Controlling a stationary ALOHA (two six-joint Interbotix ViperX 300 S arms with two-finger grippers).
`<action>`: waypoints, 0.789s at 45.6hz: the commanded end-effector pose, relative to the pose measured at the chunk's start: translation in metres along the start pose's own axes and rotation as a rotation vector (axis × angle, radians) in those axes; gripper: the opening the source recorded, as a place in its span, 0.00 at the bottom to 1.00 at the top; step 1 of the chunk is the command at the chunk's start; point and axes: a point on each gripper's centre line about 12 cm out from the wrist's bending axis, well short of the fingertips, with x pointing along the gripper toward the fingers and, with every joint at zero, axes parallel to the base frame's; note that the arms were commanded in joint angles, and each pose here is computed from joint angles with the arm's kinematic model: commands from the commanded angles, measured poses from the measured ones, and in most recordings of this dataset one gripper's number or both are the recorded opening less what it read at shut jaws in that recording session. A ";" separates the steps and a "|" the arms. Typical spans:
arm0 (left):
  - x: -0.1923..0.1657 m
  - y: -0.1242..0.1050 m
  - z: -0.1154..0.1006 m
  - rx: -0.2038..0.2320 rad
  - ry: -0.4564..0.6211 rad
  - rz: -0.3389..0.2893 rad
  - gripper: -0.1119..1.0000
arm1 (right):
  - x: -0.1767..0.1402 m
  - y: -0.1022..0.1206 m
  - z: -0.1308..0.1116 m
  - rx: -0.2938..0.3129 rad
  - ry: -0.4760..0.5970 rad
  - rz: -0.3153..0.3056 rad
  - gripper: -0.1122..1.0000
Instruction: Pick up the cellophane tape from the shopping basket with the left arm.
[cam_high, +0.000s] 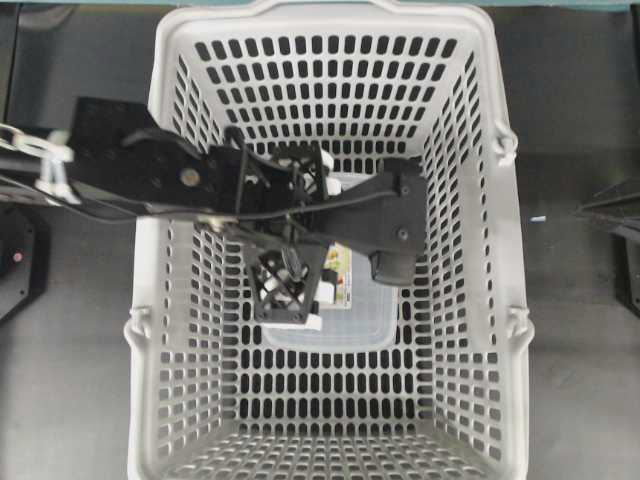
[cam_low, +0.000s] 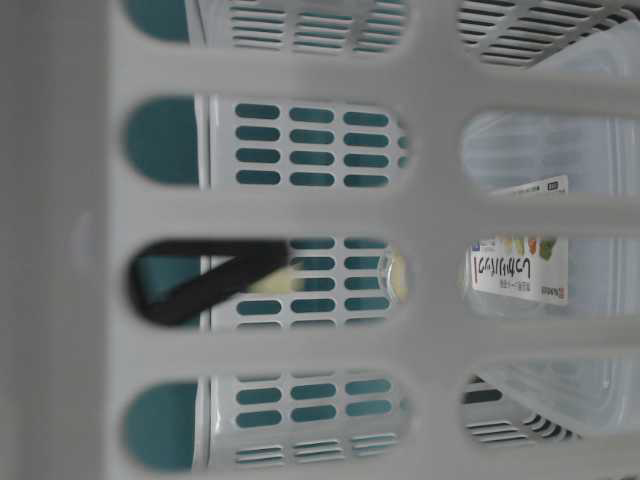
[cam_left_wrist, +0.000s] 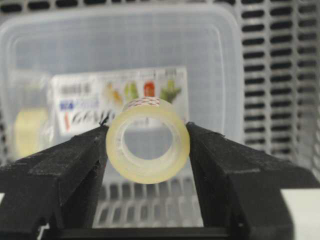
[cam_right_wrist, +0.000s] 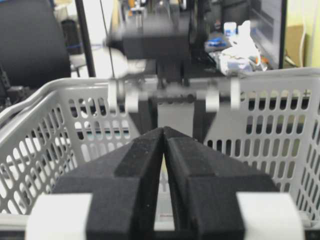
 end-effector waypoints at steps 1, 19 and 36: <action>-0.046 0.000 0.012 0.001 -0.039 0.002 0.55 | 0.001 0.001 0.004 0.009 -0.015 0.005 0.11; -0.066 0.001 0.021 -0.004 -0.032 0.004 0.55 | 0.001 0.001 0.002 0.017 -0.012 0.006 0.11; -0.068 0.001 0.024 -0.003 -0.037 0.004 0.55 | 0.001 0.001 0.003 0.017 -0.013 0.007 0.11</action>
